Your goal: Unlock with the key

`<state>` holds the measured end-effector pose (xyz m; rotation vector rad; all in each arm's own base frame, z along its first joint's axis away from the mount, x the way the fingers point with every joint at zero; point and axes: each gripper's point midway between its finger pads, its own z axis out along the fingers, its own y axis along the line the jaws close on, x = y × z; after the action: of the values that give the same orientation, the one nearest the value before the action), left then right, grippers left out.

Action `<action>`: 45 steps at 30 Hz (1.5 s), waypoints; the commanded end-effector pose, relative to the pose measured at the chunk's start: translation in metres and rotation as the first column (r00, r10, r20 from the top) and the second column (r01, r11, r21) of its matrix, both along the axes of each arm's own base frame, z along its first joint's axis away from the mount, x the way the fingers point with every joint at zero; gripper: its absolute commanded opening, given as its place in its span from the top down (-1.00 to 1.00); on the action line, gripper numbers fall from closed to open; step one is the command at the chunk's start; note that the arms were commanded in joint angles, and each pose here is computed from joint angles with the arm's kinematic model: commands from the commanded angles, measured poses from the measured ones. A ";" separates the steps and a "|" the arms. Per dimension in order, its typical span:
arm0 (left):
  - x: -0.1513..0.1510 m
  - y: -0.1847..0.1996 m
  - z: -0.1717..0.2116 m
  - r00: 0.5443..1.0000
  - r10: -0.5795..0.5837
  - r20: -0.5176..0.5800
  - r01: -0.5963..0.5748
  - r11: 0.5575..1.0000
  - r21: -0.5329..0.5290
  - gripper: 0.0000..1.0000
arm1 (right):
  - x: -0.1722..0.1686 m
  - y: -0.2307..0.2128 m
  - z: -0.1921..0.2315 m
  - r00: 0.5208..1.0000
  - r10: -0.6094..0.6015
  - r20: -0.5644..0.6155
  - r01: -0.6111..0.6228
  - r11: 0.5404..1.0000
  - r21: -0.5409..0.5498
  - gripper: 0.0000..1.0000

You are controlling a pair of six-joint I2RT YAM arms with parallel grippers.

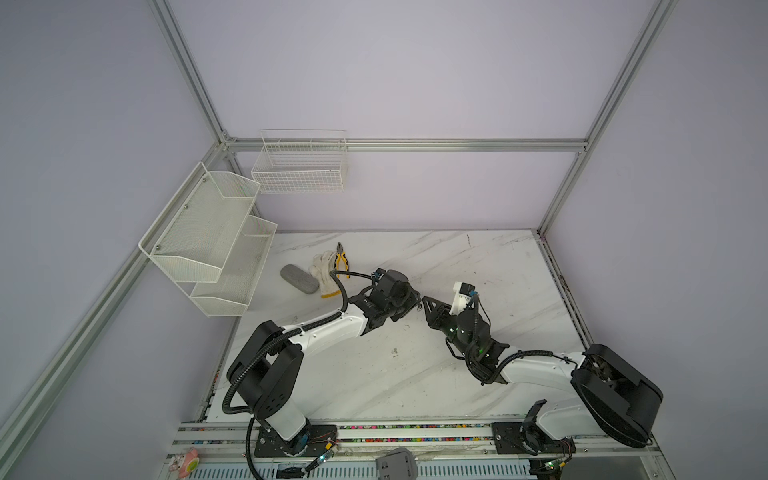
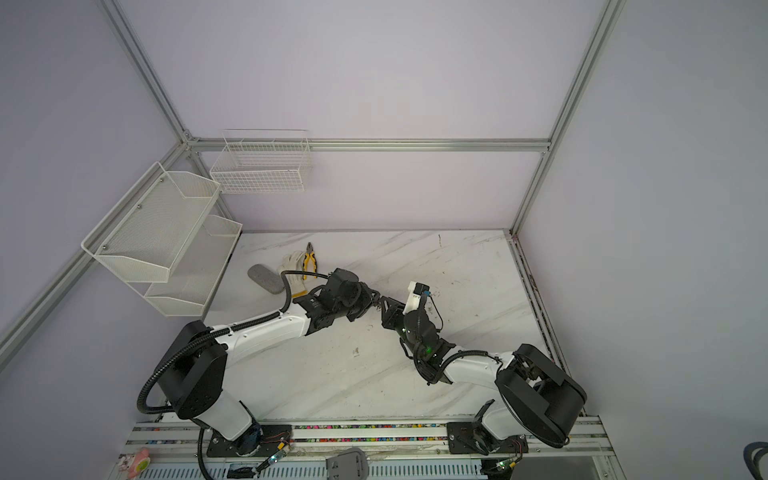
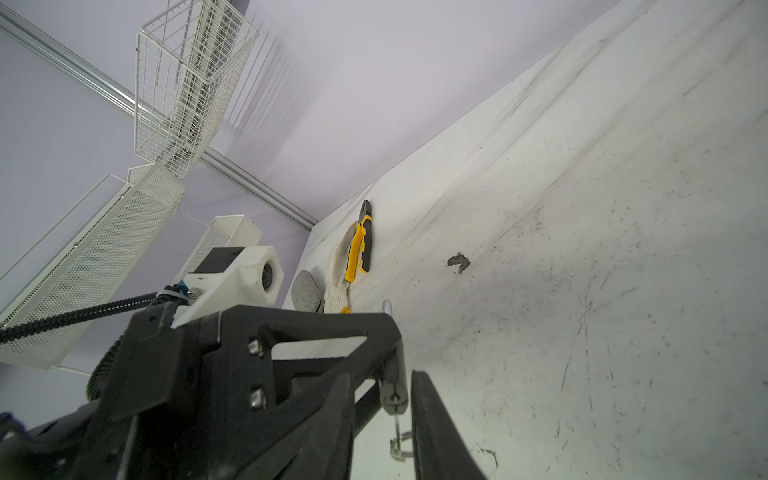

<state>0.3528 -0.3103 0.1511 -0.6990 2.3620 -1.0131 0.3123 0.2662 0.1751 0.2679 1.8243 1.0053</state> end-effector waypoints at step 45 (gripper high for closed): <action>0.009 -0.022 0.033 0.996 -0.029 0.088 0.032 0.999 -0.032 1.00 | -0.014 0.010 -0.033 0.997 0.040 -0.064 -0.044 0.997 -0.069 1.00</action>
<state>0.3458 -0.3149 0.1371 -0.6719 2.4103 -0.9704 0.3013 0.2788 0.1380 0.1959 1.9388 0.9715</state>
